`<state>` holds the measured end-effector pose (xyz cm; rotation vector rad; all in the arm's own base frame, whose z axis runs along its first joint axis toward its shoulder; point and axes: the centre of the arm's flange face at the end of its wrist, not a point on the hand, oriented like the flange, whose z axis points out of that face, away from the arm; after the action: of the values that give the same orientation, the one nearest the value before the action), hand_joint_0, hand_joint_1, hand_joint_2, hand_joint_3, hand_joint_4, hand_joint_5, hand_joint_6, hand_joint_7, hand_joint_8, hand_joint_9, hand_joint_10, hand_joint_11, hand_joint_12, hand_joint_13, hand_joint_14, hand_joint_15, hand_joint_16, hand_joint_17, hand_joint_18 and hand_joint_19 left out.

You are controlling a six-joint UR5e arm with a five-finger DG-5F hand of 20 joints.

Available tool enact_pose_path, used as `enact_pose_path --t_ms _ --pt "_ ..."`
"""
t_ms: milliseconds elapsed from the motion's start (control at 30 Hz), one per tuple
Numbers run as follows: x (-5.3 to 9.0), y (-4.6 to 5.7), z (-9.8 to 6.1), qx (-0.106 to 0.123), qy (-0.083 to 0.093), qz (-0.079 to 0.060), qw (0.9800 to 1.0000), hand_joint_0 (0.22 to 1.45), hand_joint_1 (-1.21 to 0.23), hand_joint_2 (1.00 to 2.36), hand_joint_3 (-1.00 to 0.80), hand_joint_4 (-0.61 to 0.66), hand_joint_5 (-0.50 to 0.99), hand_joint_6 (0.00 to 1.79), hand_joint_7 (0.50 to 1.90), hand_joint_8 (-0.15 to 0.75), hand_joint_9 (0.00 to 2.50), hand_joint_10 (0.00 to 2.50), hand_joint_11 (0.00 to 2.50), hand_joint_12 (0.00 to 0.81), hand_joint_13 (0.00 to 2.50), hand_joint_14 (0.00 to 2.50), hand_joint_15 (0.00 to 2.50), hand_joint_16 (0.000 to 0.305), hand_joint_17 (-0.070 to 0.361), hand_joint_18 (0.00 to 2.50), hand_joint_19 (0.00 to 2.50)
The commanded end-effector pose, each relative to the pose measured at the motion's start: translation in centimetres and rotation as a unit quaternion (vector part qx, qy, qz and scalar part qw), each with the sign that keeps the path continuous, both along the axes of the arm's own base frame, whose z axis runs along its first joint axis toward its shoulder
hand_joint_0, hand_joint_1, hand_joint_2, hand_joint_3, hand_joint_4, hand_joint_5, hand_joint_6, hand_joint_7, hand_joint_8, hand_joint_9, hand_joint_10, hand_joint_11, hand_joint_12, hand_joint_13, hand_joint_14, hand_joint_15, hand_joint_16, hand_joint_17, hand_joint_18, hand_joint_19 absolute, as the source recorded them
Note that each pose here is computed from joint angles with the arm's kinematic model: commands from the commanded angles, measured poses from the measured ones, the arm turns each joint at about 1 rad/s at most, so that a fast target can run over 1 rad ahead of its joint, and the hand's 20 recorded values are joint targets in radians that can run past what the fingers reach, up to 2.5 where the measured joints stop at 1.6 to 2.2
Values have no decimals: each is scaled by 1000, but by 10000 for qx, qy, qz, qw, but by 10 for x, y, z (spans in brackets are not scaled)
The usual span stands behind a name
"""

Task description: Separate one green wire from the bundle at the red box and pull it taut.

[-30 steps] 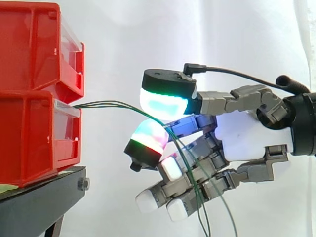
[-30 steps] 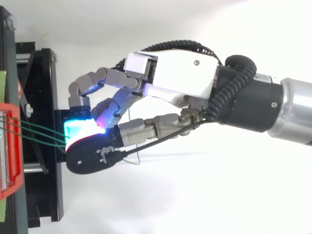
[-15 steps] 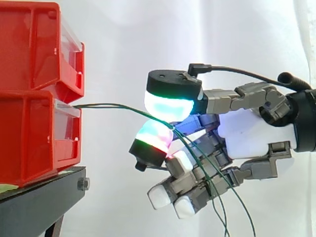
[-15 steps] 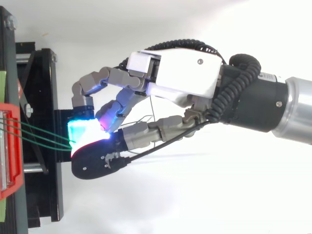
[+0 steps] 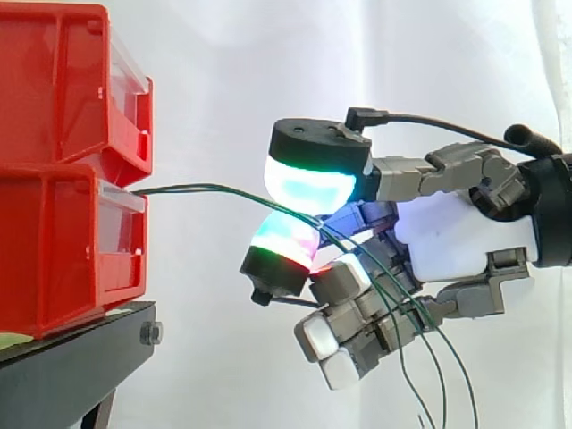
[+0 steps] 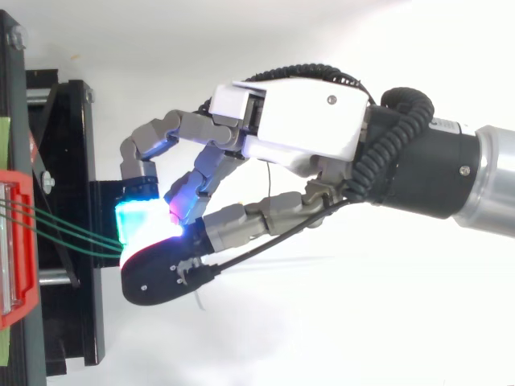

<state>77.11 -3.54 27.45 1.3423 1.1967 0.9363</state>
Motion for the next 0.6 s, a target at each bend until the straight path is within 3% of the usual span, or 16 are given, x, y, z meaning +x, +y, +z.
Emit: enact_pose_path --t_ms 0,333,567 --pt "-1 -1 1 15 41 -2 10000 659 -851 1011 -364 148 -181 875 1219 305 1060 25 1023 391 1072 28 876 57 129 798 541" --pt "0 -1 4 19 55 -3 10000 680 -882 1006 -426 157 -185 879 1208 302 1042 25 1042 386 1075 29 903 57 128 817 546" --pt "0 0 4 16 54 -19 10000 610 -750 1000 -500 192 -182 878 1174 304 1089 24 1066 385 1126 29 938 57 129 830 573"
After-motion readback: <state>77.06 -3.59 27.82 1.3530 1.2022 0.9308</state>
